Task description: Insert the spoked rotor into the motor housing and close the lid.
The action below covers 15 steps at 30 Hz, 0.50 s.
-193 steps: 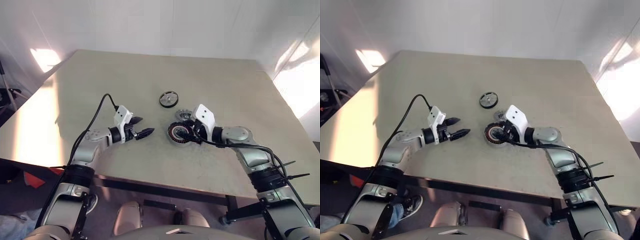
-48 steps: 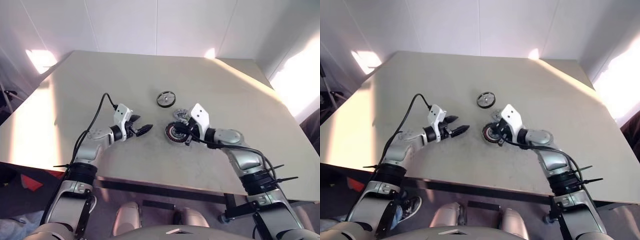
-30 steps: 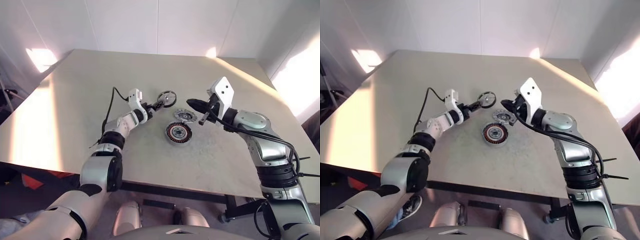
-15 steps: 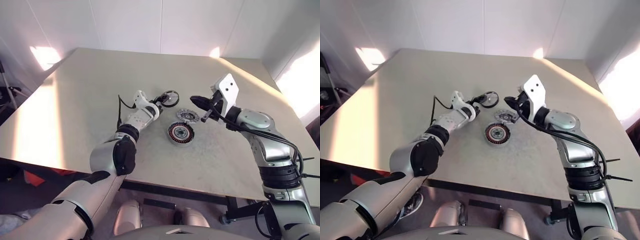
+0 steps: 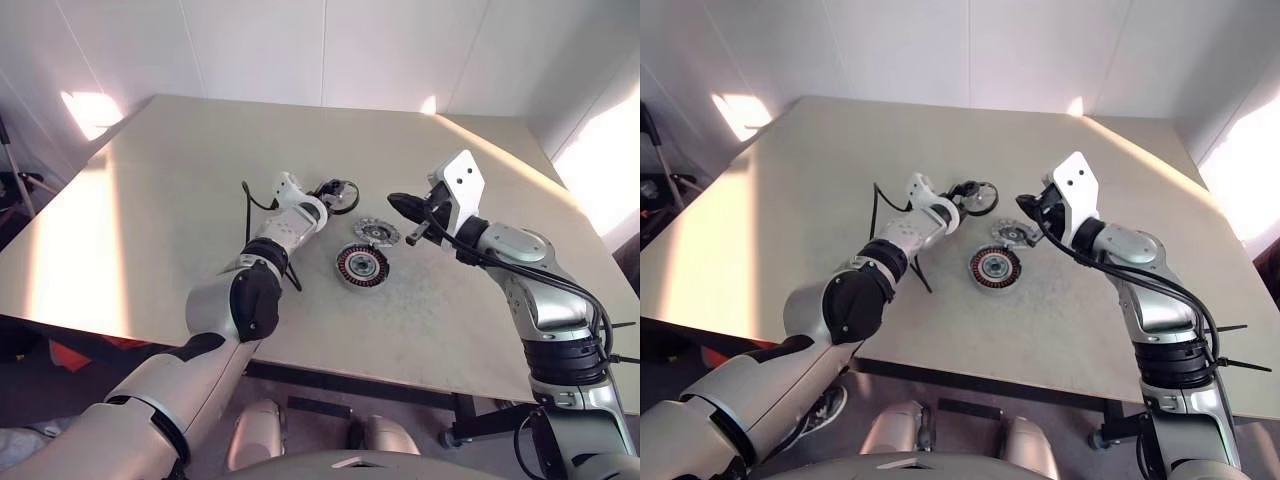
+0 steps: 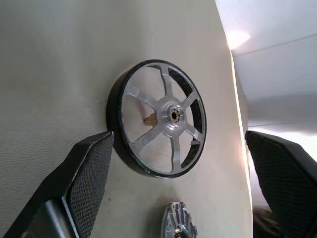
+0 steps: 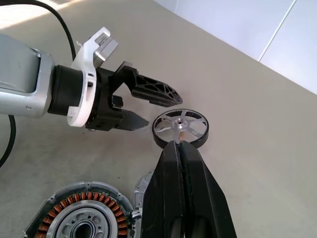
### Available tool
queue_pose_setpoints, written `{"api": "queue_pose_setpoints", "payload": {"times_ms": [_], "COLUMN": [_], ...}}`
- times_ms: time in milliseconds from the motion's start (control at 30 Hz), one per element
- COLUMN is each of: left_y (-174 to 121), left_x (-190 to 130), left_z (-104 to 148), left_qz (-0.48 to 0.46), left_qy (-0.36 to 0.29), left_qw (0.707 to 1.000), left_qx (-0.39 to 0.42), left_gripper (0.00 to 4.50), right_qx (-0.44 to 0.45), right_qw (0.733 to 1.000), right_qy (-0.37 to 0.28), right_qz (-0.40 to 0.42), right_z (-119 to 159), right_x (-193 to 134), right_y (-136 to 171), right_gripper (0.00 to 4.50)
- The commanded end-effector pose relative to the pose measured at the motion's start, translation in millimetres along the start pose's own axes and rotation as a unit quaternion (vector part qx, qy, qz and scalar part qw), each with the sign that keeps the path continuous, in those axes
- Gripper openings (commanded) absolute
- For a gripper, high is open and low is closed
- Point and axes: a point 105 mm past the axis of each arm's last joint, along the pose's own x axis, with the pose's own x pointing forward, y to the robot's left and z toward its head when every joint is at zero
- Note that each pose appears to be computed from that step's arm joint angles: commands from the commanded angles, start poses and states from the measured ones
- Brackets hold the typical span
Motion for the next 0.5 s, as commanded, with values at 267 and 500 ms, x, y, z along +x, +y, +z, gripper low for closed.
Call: {"api": "queue_pose_setpoints", "payload": {"times_ms": [267, 500], "left_y": [-21.2, -19.3], "left_x": [1.3, 1.1], "left_z": [7.7, 10.0], "left_qz": [-0.015, -0.007], "left_qy": [-0.014, -0.018], "left_qw": [1.000, 0.999], "left_qx": [0.018, 0.029], "left_gripper": [3.20, 2.02], "right_qx": [-0.024, -0.024], "right_qw": [0.998, 0.998], "right_qy": [-0.035, -0.034], "right_qz": [-0.035, -0.042], "right_z": [23.9, 23.1], "right_x": [-11.7, -10.3], "right_y": [-10.7, -12.4], "right_gripper": [0.00, 0.00]}}
